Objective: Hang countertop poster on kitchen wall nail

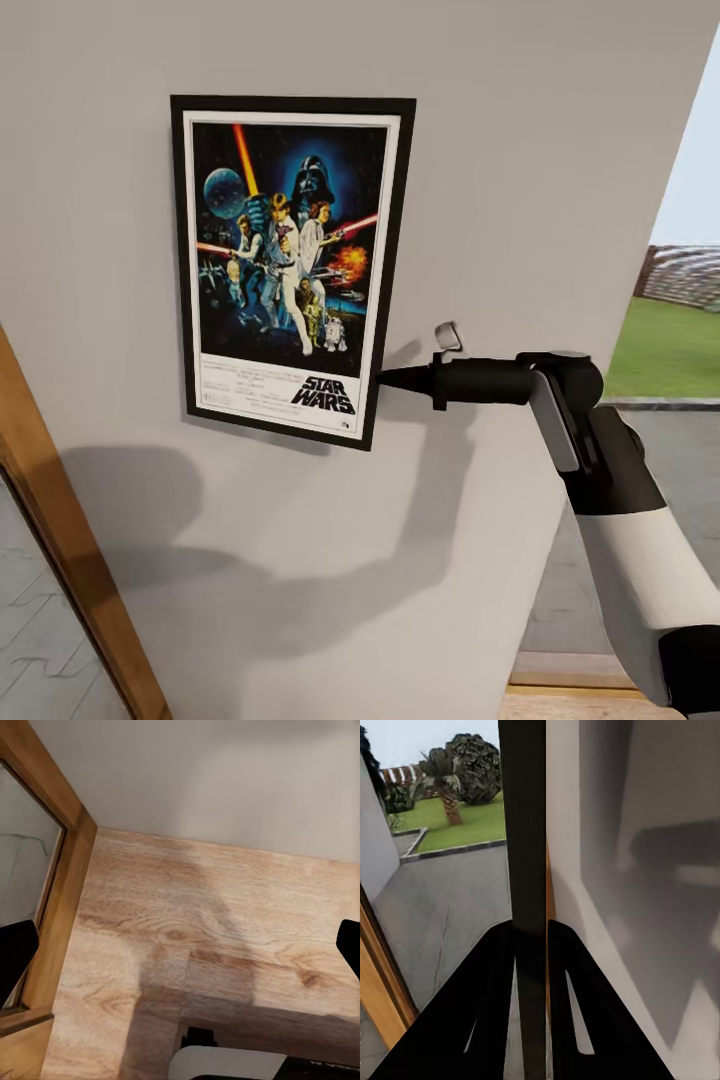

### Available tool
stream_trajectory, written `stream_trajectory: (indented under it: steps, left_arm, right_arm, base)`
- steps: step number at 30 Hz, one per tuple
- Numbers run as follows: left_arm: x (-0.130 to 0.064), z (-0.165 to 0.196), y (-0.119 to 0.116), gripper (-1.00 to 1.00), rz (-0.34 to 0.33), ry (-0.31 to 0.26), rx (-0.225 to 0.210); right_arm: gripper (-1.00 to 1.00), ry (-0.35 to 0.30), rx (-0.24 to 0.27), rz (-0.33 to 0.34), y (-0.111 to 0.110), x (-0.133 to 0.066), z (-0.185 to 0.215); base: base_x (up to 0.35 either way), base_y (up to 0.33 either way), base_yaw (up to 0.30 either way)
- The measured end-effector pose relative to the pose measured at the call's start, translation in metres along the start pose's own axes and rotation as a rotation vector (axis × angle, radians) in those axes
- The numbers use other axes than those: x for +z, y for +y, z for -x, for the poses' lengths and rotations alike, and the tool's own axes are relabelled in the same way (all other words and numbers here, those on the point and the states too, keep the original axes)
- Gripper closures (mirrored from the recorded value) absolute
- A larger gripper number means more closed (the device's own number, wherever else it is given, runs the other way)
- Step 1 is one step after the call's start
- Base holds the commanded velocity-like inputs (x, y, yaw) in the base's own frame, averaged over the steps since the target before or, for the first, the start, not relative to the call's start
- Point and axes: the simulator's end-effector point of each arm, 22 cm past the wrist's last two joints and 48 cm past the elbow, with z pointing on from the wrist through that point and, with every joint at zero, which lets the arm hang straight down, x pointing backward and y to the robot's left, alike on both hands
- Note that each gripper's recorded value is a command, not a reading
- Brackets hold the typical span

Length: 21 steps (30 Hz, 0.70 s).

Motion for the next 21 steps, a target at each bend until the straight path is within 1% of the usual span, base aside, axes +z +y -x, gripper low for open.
stream_trajectory:
  steps: [7, 21]
  left_arm:
    - [0.0000, 0.0000, -0.0001, -1.00, 0.000, 0.000, -0.001]
    - [0.0000, 0.0000, 0.0000, -1.00, 0.000, 0.000, -0.001]
  right_arm:
    - [1.00, 0.004, 0.016, 0.000, -0.0008, 0.0002, -0.0079]
    - [1.00, 0.005, 0.020, 0.000, -0.0011, 0.0001, -0.0100]
  base:
    - [0.000, 0.003, 0.000]
    - [0.000, 0.025, 0.000]
